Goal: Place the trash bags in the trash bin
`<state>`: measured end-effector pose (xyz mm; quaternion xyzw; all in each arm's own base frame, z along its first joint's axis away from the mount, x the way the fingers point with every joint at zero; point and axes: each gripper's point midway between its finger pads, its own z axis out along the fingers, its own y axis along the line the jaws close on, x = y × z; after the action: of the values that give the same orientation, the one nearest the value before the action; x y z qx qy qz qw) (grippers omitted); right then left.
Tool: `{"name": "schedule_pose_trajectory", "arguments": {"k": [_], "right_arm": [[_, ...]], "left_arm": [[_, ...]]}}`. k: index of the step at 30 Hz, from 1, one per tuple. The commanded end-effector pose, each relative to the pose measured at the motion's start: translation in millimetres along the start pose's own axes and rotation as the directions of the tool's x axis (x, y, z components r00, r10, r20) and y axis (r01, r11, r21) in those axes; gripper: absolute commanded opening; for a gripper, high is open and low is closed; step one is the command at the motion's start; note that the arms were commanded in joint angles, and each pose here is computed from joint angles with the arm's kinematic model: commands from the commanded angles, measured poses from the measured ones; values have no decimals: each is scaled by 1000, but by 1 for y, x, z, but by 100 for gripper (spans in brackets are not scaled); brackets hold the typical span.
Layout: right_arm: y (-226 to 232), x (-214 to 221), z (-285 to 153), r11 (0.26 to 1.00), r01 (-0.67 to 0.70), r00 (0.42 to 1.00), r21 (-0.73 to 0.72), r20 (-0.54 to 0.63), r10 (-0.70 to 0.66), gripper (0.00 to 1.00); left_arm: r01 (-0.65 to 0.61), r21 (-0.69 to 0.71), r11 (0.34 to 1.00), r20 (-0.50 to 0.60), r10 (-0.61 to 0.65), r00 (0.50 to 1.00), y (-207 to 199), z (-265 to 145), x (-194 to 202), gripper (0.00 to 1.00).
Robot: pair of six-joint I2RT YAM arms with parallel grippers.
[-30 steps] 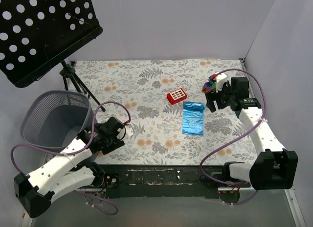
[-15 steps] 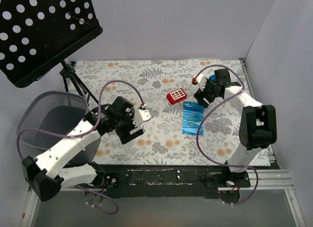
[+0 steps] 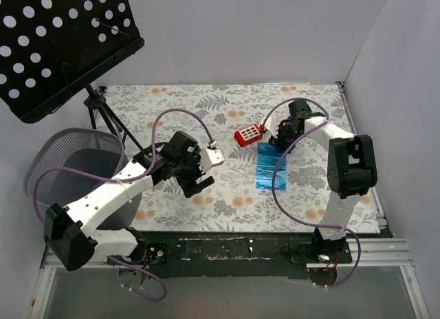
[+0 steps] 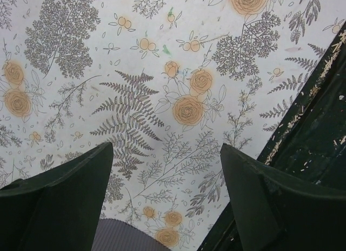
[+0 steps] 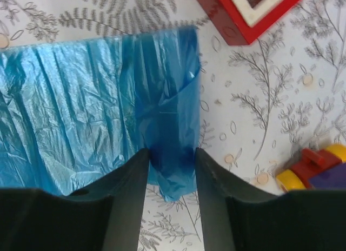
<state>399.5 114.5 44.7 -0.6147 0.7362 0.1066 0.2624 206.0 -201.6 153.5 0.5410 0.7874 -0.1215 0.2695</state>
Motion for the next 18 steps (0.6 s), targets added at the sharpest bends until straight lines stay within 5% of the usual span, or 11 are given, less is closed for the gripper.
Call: {"name": "schedule_pose_trajectory", "arguments": {"k": [1,3,8,15,18], "right_arm": [[23,1,11,990,112,993,-82,-26,-114,31],[35,-4,8,980,155,987,-127,-19,-158,13],[80,-26,-14,870,434,898,-235,42,-438,1],[148,-69,-48,442,852,507,-280,234,-830,1],[162,-100,-30,383,891,443,-244,283,-850,1]], "left_arm": [[-12,0,1000,31,12,999,-3,-2,-1,80],[-18,-4,1000,20,19,1000,-3,-4,4,79],[-40,-37,999,44,42,998,-4,-14,12,79],[-17,-35,999,84,20,996,-12,-23,17,81],[5,-21,1000,88,-4,996,-17,-21,21,81]]}}
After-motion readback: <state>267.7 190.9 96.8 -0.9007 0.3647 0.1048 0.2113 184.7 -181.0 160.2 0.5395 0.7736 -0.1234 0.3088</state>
